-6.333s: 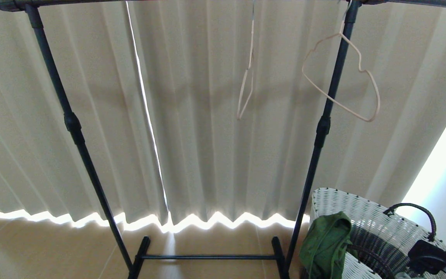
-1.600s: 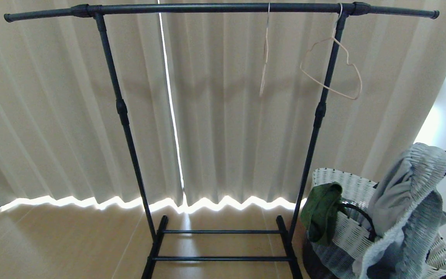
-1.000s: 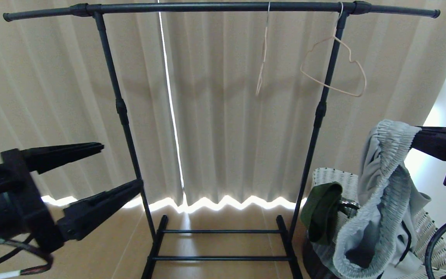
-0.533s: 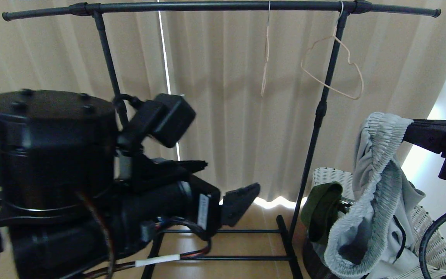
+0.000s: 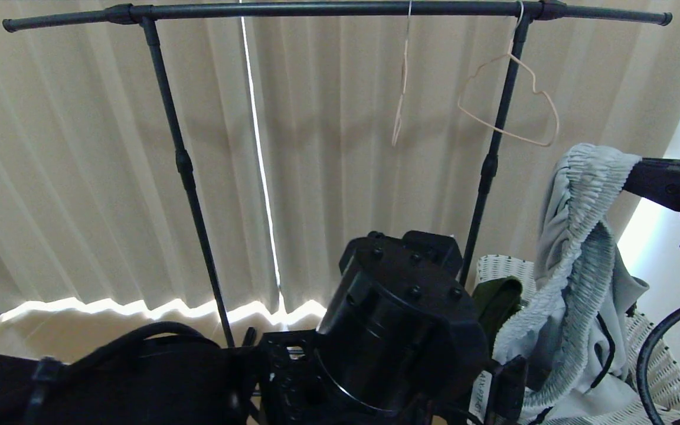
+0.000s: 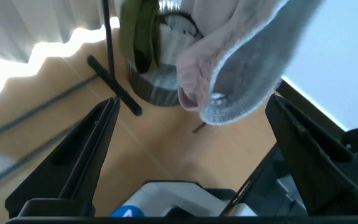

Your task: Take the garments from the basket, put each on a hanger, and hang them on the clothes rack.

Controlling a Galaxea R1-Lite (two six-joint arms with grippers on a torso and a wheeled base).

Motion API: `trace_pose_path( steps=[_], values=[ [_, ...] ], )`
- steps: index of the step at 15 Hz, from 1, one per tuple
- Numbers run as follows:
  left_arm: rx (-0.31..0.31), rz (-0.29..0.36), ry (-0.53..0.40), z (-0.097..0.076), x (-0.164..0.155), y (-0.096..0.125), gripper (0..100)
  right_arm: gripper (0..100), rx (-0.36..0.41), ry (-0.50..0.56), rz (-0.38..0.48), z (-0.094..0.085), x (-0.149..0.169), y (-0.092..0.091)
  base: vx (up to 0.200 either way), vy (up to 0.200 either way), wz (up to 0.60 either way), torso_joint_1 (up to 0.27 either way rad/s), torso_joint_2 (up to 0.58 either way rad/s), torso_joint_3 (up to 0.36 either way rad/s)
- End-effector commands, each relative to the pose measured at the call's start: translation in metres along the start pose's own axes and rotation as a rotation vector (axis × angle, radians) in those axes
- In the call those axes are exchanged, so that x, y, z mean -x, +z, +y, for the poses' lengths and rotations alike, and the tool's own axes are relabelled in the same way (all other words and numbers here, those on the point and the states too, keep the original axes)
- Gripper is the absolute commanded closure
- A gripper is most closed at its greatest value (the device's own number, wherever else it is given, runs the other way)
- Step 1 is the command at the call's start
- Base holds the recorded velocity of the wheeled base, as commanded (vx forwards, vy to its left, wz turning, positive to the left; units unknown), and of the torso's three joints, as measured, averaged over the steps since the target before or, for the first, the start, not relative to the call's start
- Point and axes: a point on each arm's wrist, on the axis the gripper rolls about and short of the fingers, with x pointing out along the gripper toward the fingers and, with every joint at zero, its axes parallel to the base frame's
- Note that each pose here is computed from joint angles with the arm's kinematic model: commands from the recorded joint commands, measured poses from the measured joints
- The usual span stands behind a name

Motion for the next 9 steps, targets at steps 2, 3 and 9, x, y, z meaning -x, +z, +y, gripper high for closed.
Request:
trace_pose_path(
  steps=[2, 3, 9],
  values=[
    [0.026, 0.022, 0.08, -0.005, -0.042, -0.013, 0, 100, -0.009, 0.006, -0.034, 0.001, 0.004, 0.005, 0.0, 0.0, 0.0, 0.0, 0.0, 0.0],
    [0.03, 0.023, 0.092, -0.005, -0.047, -0.015, 0, 100, -0.009, 0.007, -0.039, 0.001, 0.006, 0.006, 0.0, 0.0, 0.0, 0.0, 0.0, 0.0],
    [0.062, 0.052, 0.12, -0.001, -0.061, -0.025, 0, 100, -0.008, 0.009, -0.08, 0.004, 0.021, 0.011, 0.0, 0.0, 0.0, 0.0, 0.0, 0.0]
  ],
)
